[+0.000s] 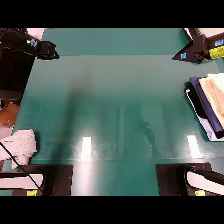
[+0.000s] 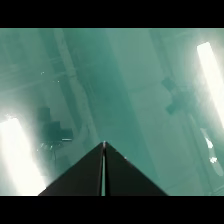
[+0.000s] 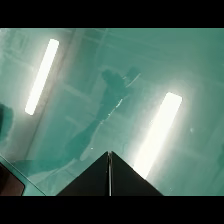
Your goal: Fold the shirts.
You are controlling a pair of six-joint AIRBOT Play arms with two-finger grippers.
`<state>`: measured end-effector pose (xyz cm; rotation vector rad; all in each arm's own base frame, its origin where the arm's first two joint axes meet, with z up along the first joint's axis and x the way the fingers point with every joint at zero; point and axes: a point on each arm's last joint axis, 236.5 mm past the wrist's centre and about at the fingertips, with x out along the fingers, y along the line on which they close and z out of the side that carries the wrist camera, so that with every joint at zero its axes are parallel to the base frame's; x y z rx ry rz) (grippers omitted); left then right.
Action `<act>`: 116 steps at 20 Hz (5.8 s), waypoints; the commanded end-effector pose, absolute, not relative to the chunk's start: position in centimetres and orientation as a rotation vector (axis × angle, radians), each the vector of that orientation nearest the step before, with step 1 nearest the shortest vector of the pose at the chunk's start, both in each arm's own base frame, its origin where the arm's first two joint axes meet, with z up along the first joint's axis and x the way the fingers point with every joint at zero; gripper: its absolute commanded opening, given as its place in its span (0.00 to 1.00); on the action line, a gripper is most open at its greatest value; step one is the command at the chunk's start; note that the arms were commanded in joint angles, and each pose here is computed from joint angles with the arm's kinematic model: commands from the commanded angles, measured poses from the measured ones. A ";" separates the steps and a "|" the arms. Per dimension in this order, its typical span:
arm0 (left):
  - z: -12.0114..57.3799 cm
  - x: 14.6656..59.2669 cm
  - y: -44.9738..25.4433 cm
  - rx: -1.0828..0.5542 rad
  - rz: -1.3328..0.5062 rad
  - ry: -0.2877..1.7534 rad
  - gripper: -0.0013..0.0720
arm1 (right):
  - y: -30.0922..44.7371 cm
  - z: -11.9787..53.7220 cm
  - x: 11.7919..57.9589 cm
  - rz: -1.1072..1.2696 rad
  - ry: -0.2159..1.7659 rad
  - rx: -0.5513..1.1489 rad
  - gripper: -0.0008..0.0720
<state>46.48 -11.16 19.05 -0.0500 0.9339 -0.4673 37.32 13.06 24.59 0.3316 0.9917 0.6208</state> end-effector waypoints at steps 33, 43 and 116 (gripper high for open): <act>-2.0 16.7 7.2 0.258 0.300 1.667 0.83 | 13.2 24.2 36.5 0.681 0.991 0.237 0.03; -5.6 15.3 8.2 0.272 0.359 1.668 0.05 | 13.2 24.3 36.5 0.682 0.991 0.239 0.03; 7.0 30.9 -21.6 -0.057 -0.822 1.253 0.05 | 10.3 1.7 29.6 0.341 1.335 0.432 0.79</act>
